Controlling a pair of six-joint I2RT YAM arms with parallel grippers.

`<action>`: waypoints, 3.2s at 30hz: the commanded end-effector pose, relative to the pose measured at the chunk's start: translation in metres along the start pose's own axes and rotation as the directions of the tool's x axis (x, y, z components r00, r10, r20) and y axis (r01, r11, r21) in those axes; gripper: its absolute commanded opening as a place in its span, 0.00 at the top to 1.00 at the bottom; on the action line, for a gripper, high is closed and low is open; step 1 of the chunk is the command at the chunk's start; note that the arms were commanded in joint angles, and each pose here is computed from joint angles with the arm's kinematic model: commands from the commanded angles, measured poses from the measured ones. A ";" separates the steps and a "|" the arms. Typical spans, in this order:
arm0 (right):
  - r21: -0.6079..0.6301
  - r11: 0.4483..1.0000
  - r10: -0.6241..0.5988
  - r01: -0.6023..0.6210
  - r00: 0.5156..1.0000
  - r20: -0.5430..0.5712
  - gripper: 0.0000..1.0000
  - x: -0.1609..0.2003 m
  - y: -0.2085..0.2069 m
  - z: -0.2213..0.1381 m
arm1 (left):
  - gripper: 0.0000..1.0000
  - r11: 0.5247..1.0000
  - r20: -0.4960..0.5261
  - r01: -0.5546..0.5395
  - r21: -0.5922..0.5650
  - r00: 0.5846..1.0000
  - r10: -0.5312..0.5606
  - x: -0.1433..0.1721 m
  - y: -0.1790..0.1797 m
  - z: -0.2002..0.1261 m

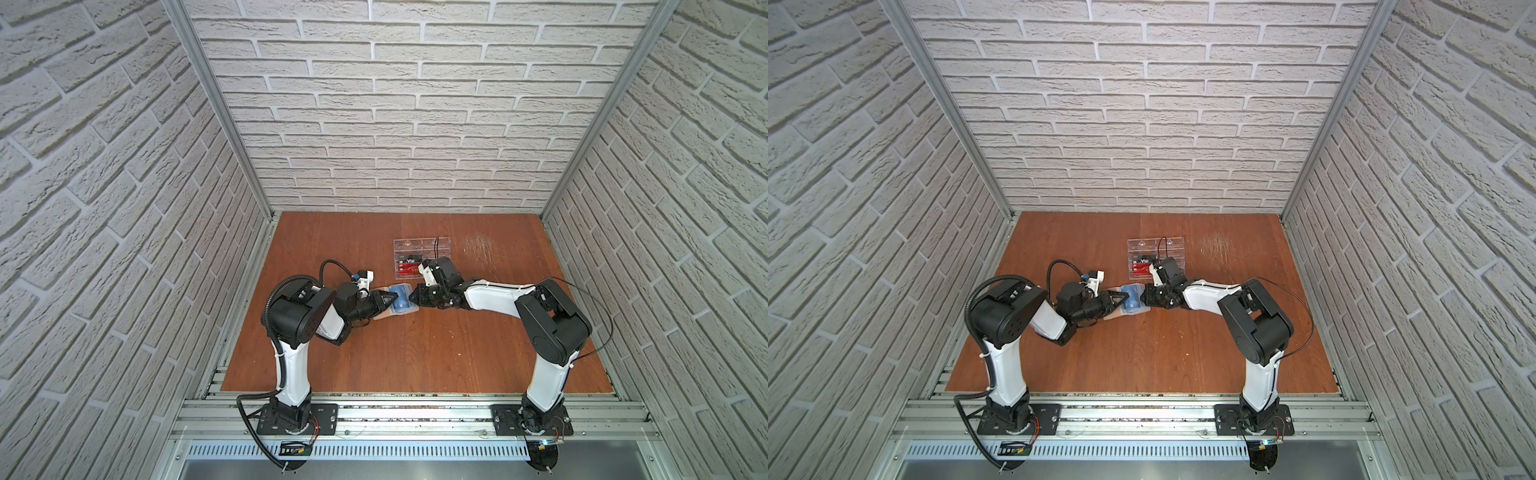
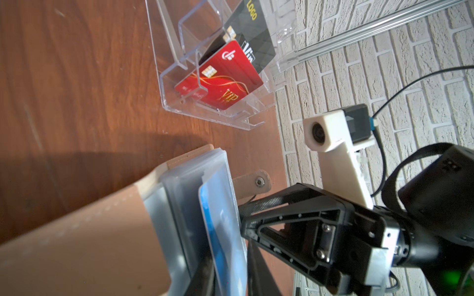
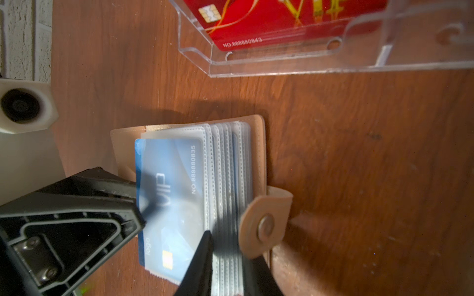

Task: Take the credit cards out of the card holder
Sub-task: Take out the credit card from the card slot.

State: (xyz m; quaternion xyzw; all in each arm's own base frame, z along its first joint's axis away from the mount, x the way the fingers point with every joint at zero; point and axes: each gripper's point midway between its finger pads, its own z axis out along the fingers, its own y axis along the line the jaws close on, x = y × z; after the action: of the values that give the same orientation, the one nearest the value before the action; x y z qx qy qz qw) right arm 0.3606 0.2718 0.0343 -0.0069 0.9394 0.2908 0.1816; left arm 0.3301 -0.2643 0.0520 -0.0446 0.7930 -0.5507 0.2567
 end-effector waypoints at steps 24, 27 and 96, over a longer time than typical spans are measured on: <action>0.064 0.998 0.014 -0.008 0.995 -0.094 0.80 0.030 -0.013 0.023 | 0.78 0.995 0.068 -0.010 0.101 0.998 0.004 -0.020 -0.017 -0.002; 0.070 0.998 0.015 -0.009 0.995 -0.097 0.80 0.030 -0.015 0.024 | 0.78 0.994 0.072 -0.016 0.111 0.997 0.008 -0.023 -0.021 -0.004; 0.074 0.997 0.042 -0.035 0.994 -0.101 0.81 0.029 -0.021 0.028 | 0.87 0.996 0.093 -0.019 0.091 0.996 0.010 -0.024 -0.015 -0.034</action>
State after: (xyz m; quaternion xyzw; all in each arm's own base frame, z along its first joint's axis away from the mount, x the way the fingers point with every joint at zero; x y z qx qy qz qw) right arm 0.3683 0.2864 0.0342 -0.0075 0.9349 0.3033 0.1839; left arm 0.3306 -0.2347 0.0593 -0.0815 0.7769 -0.5676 0.2601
